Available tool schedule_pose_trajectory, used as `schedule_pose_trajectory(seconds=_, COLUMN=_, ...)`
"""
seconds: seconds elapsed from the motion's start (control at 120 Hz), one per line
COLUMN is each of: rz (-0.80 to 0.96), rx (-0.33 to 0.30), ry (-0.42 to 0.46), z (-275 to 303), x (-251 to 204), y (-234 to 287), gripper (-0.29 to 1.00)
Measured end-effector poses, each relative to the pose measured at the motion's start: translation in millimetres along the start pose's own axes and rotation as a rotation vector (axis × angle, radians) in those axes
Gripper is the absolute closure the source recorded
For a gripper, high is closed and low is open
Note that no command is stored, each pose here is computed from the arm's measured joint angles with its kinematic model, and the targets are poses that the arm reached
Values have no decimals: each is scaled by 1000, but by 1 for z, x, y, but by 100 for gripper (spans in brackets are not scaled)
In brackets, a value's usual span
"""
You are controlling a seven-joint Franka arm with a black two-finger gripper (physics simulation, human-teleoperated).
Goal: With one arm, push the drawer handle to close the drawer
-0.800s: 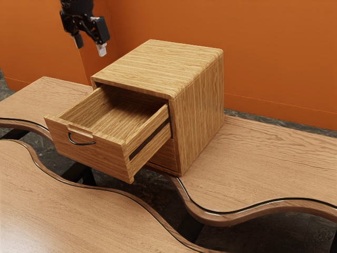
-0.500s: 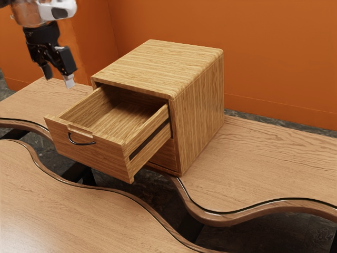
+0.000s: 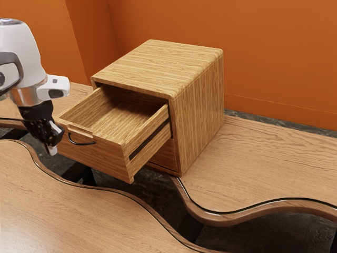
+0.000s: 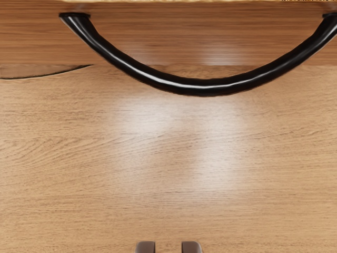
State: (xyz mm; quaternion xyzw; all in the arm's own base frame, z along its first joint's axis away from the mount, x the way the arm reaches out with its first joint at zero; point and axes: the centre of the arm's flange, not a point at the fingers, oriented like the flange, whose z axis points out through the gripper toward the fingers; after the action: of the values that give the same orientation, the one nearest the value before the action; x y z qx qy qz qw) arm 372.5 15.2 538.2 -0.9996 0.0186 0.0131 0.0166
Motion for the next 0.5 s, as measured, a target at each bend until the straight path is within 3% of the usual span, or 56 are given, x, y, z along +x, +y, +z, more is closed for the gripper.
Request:
schedule_pose_trajectory(seconds=0.208, rz=-36, rx=-4, ry=12, z=31, x=17, y=4, gripper=77)
schedule_pose_trajectory(seconds=0.5, rz=-48, rx=-3, ry=77, z=21, x=63, y=10, gripper=78)
